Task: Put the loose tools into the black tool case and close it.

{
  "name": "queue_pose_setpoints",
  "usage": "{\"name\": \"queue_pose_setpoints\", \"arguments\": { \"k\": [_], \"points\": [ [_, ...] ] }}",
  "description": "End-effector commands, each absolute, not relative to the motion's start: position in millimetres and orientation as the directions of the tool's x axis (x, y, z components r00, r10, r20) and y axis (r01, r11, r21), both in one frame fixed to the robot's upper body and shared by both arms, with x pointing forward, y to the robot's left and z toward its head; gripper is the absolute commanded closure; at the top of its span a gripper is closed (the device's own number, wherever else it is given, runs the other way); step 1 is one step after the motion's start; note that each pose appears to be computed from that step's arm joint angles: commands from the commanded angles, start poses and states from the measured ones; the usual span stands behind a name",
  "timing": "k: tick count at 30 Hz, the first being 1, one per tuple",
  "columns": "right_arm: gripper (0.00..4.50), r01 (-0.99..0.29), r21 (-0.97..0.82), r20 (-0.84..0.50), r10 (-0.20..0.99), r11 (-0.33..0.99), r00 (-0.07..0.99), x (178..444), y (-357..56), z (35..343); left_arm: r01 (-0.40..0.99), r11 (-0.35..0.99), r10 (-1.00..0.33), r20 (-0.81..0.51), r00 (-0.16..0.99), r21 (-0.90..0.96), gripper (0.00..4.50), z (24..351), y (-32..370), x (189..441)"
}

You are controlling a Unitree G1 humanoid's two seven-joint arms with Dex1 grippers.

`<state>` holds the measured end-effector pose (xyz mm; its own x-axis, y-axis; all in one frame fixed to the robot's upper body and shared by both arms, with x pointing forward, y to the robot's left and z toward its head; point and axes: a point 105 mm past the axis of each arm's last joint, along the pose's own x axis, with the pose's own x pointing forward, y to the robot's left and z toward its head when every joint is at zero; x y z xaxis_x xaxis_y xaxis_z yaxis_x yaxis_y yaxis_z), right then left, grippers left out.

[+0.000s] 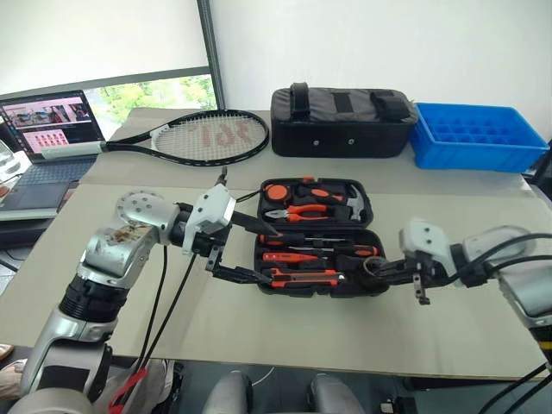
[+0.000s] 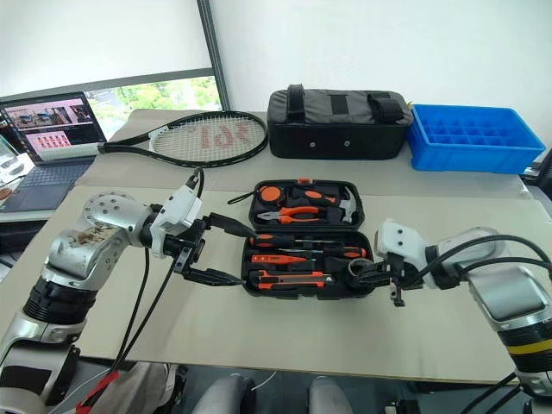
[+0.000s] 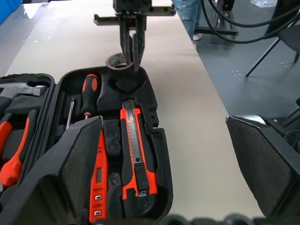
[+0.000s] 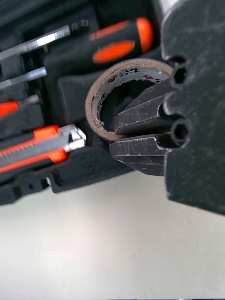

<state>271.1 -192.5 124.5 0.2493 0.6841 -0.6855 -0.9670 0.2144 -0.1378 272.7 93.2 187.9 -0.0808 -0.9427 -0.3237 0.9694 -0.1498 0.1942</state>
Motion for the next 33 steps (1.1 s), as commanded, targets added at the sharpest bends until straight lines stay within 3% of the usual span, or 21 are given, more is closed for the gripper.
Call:
{"name": "queue_pose_setpoints", "arguments": {
  "k": [1,3,12,19,23,28,33],
  "points": [
    [3.72,-0.963,-0.184,-0.677,0.685,0.196,0.269,274,-192,130,0.963,-0.14,-0.945,-0.32,-0.06,0.231,0.0,195,94,272],
    [3.2,-0.969,-0.166,-0.678,0.691,0.185,0.249,271,-191,129,0.964,-0.135,-0.946,-0.319,-0.056,0.23,0.0,194,94,271],
    [0.05,-0.97,-0.152,-0.632,0.736,0.19,0.243,269,-185,138,0.97,-0.104,-0.953,-0.3,-0.034,0.221,0.0,192,96,273],
    [0.05,-0.984,-0.116,-0.638,0.748,0.137,0.18,259,-178,135,0.972,-0.09,-0.953,-0.302,-0.021,0.216,0.0,190,99,276],
    [0.05,-0.962,-0.179,-0.55,0.79,0.206,0.271,273,-175,160,0.972,-0.081,-0.955,-0.297,-0.013,0.219,0.0,193,101,276],
    [0.05,-0.934,-0.207,-0.6,0.716,0.292,0.357,285,-209,163,0.972,-0.084,-0.954,-0.3,-0.015,0.219,0.0,192,101,276],
    [1.41,-0.927,-0.202,-0.659,0.657,0.315,0.366,286,-231,154,0.971,-0.089,-0.954,-0.298,-0.02,0.222,0.0,194,100,277]
  ]
}}
